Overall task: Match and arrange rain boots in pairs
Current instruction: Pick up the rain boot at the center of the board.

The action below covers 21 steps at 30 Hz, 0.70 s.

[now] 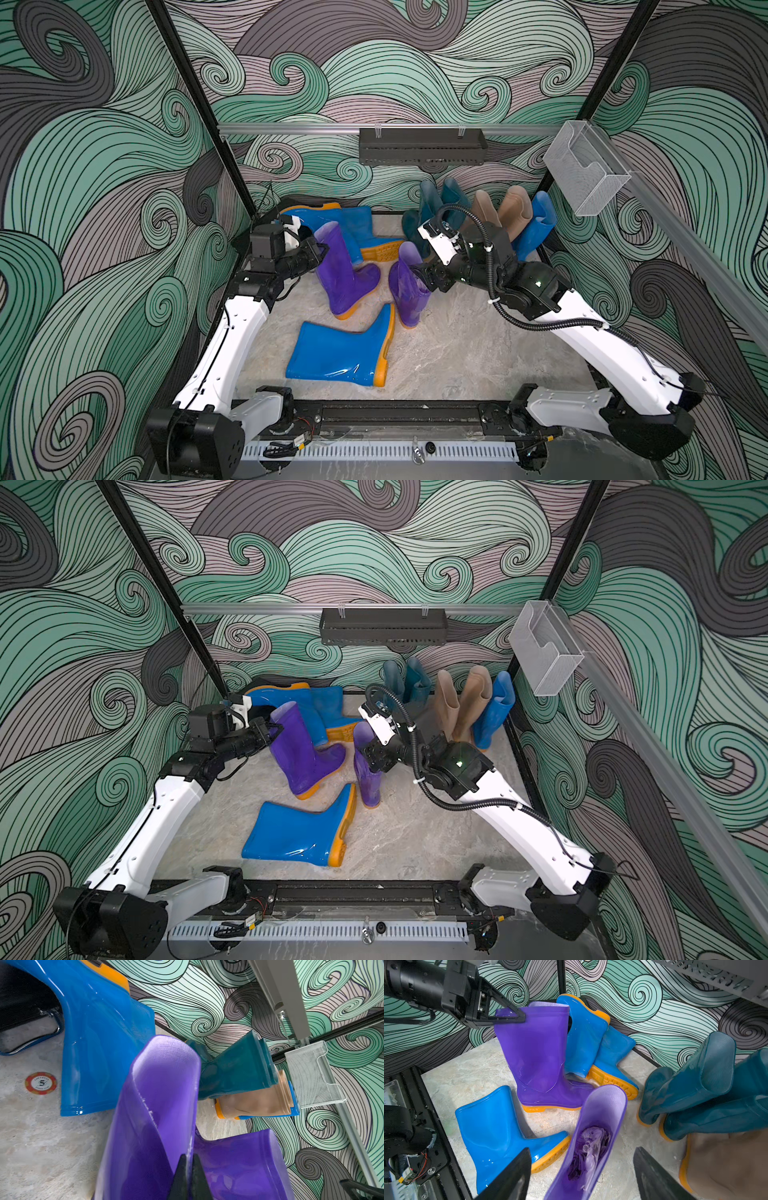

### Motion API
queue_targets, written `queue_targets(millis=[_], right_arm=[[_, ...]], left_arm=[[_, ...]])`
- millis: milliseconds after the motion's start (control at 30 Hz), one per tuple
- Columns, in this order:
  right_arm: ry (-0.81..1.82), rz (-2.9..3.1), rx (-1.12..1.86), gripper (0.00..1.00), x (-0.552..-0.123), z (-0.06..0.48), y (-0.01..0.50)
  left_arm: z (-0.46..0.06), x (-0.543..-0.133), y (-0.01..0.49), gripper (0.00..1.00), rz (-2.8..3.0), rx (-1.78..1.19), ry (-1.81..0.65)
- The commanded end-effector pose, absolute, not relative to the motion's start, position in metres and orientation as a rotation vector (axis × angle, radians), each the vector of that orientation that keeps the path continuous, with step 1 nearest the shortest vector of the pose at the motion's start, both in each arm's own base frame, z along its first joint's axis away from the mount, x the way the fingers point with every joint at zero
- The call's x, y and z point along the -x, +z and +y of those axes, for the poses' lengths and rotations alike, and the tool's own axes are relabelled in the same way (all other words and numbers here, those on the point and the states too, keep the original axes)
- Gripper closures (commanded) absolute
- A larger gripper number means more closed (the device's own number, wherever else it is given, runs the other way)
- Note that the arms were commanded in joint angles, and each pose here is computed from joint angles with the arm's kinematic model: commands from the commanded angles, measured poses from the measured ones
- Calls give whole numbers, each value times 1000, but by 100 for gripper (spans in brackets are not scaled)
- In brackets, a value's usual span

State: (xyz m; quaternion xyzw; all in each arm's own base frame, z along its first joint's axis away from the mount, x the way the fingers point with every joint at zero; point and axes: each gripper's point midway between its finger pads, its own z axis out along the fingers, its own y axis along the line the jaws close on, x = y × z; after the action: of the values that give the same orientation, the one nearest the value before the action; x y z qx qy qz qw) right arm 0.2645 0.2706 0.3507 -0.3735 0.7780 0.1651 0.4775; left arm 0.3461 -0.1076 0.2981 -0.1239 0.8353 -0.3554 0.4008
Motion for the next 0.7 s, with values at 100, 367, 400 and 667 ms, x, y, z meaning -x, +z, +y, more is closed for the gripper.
queue_targets(millis=[100, 367, 400, 667], right_arm=[[418, 1758, 909, 21, -256, 304, 371], [410, 1664, 919, 14, -252, 375, 362], [418, 1665, 891, 14, -255, 382, 362], [426, 1656, 850, 13, -270, 430, 345]], left_arm=[[-118, -343, 377, 100, 1954, 246, -877], [-114, -340, 415, 100, 1867, 277, -822], [-113, -339, 419, 100, 1854, 283, -822], [-117, -331, 456, 100, 1786, 284, -839]])
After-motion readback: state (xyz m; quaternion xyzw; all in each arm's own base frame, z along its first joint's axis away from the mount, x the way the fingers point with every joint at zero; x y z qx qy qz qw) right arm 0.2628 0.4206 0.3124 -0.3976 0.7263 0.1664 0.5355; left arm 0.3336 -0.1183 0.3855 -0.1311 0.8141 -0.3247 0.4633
